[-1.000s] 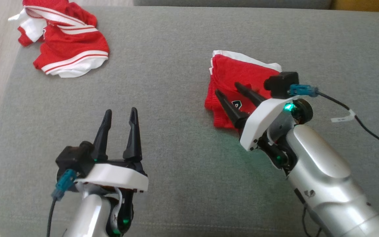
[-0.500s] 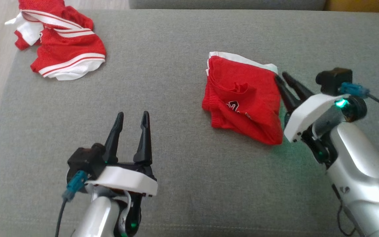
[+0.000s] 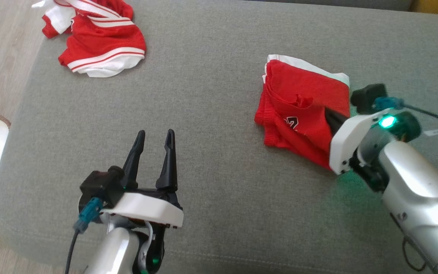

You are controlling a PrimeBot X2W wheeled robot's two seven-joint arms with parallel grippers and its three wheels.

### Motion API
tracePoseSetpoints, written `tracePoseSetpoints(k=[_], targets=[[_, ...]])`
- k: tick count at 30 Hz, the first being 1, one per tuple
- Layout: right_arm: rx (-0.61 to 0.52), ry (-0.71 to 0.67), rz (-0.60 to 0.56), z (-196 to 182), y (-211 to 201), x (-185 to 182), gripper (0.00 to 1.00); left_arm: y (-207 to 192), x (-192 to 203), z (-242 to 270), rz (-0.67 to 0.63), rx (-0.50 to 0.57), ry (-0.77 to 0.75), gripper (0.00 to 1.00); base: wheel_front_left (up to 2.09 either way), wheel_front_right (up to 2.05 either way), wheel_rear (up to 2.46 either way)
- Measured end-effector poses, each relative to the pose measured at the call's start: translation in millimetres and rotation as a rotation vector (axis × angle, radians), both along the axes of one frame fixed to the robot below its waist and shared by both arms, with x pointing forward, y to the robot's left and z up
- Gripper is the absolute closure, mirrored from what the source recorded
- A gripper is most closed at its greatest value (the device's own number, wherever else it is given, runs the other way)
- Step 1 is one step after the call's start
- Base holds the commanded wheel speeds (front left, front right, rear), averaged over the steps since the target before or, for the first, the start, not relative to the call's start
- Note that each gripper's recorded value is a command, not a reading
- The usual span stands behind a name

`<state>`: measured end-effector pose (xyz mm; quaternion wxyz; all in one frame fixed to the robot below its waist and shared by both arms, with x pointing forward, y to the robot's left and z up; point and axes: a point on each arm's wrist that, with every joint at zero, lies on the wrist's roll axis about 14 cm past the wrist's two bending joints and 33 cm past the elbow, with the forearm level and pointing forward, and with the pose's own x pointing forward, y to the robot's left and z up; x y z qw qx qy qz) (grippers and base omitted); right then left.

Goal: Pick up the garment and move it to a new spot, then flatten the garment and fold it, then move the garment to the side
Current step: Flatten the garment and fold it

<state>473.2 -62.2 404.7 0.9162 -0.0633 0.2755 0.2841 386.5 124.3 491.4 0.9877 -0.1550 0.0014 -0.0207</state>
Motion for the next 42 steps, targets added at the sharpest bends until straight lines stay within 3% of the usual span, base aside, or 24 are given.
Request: tracePoseSetpoints(k=[15, 22, 28, 33, 38, 42], targets=[[0.146, 0.035, 0.267, 5.1, 69.1, -55.0, 1.00, -6.1, 4.2, -5.7, -0.017, -0.003, 0.015, 0.00, 0.00, 0.00, 0.00], [0.181, 0.039, 0.333, 1.8, 84.1, -75.7, 1.00, -9.8, 6.4, -6.8, -0.028, -0.006, 0.017, 0.00, 0.00, 0.00, 0.00], [0.260, -0.095, 0.303, 38.1, 86.1, -50.2, 1.00, -11.5, 6.8, -4.1, -0.033, -0.007, 0.009, 0.00, 0.00, 0.00, 0.00], [0.278, -0.201, 0.210, 63.8, 61.3, -15.8, 1.00, -11.9, 6.2, -1.4, -0.034, -0.007, 0.001, 0.00, 0.00, 0.00, 0.00], [0.202, -0.183, 0.107, 46.0, 24.1, 6.8, 1.00, -8.7, 5.8, -4.3, -0.025, -0.005, 0.010, 0.00, 0.00, 0.00, 0.00], [0.141, -0.146, 0.104, 29.3, 19.1, 13.3, 1.00, -3.9, 5.5, -7.9, -0.011, -0.002, 0.021, 0.00, 0.00, 0.00, 0.00]])
